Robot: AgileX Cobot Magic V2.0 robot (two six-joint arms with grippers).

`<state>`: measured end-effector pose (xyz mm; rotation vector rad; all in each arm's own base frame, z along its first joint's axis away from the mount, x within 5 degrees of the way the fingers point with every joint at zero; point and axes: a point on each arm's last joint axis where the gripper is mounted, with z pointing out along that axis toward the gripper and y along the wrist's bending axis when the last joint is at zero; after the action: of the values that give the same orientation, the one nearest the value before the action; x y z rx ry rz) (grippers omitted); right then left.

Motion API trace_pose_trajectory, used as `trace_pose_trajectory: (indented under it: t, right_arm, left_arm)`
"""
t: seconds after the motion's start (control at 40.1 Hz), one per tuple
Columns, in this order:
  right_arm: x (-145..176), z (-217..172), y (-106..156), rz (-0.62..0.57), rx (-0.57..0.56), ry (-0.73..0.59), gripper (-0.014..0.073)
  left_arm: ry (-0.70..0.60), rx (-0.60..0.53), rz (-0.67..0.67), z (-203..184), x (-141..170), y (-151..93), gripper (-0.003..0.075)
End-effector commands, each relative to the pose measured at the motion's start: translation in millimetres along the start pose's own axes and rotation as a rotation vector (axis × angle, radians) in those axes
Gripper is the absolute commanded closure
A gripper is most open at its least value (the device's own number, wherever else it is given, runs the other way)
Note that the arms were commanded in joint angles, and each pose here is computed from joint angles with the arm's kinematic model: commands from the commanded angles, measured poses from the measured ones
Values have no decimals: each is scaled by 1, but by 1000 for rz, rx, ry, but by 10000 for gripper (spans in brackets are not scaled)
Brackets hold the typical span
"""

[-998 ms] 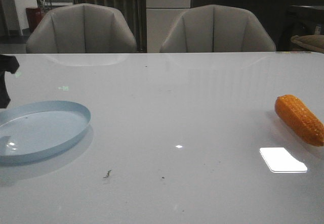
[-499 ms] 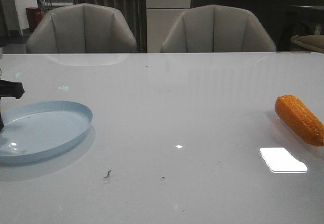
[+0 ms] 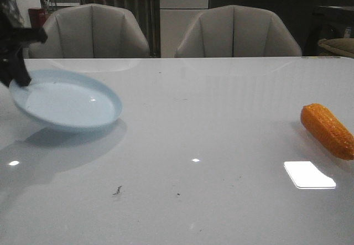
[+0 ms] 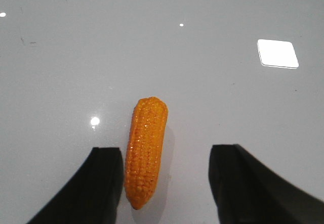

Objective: Place corn on plate with both arms
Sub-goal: 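Grasp the rim of the light blue plate with the left gripper, then carry the plate toward the table center and lower it with the left gripper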

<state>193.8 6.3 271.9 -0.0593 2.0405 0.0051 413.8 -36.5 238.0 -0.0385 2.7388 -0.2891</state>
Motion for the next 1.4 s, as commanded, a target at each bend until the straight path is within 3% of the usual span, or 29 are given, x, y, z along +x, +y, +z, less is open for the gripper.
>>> trace_pose_trajectory:
  t: [0.0,0.15,0.25,0.524,0.749,0.998,1.273,1.373]
  right_arm:
    - [-19,-5,-1,-1,7,-115,108]
    - [-19,-5,-1,-1,7,-115,108]
    - [-19,-5,-1,-1,7,-115,108]
    - [-19,-5,-1,-1,7,-115,108]
    - [-19,-5,-1,-1,7,-115,108]
    - [-19,-5,-1,-1,7,-114,108]
    - [-19,-5,-1,-1,7,-114,108]
    - [-19,-5,-1,-1,7,-114,108]
  left_arm:
    - [-168,155,-69,-49,-26,-24,627]
    - [-246,358,-194,-64,-39,-46,627]
    - [-275,420,-221,-65,-41,-60,627]
    - [-215,419,-109,-46,-27,-102,627]
    - [-23,412,-50,5,-6,-129,627]
    - [82,397,-32,40,7,-139,627]
    - [142,336,-3,66,14,-131,622]
    - [161,327,0,71,16,-130,582]
